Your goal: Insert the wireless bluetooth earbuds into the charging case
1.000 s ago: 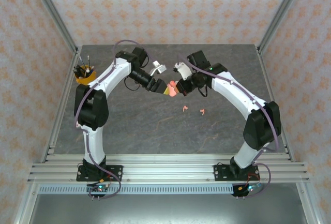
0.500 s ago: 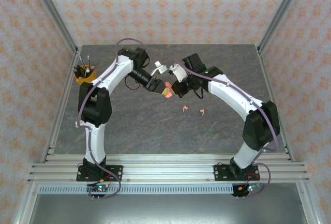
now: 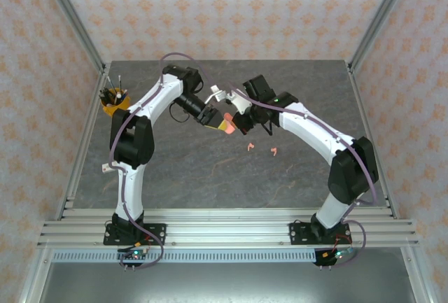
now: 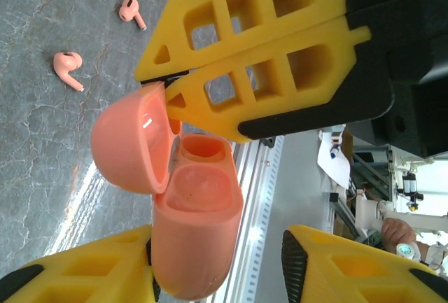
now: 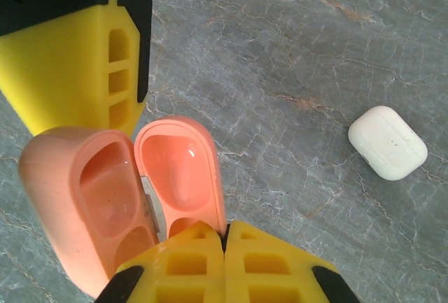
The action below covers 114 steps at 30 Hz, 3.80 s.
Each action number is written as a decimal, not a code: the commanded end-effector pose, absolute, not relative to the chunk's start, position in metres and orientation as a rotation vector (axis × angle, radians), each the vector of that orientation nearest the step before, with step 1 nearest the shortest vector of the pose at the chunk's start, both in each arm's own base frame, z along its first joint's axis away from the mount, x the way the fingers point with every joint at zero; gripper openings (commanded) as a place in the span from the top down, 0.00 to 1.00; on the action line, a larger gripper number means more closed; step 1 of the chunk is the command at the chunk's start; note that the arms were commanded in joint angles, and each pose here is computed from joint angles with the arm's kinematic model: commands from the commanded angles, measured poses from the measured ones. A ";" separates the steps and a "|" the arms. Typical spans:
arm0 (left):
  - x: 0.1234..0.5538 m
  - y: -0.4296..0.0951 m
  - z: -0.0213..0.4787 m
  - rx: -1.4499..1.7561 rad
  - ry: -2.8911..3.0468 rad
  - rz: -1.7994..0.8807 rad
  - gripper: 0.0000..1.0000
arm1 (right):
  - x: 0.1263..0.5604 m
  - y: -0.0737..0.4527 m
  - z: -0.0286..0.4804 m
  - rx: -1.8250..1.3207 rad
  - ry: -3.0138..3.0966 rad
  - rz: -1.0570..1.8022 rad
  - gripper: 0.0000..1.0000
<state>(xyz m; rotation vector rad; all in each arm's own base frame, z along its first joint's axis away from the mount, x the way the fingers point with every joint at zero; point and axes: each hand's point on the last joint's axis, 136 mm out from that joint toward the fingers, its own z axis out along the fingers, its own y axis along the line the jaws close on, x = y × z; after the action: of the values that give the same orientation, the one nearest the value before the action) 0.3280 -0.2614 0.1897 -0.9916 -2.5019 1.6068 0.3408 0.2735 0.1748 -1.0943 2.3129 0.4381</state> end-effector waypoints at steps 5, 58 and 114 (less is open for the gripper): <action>0.328 -0.261 0.191 -0.971 -2.469 1.627 0.58 | 0.340 0.271 0.186 -1.105 2.251 0.365 1.00; 0.328 -0.273 0.188 -0.951 -2.353 1.710 0.65 | 0.337 0.280 0.192 -1.096 2.239 0.405 1.00; 0.394 -0.203 0.225 -0.342 -4.109 0.839 1.00 | 0.291 0.131 0.158 0.528 2.611 0.355 0.54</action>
<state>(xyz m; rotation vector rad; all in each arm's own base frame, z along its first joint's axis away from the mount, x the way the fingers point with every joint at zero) 0.3694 -0.2149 0.1799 -0.6705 -3.8311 0.7599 0.2972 0.1392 0.1722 0.3828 2.5774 0.3847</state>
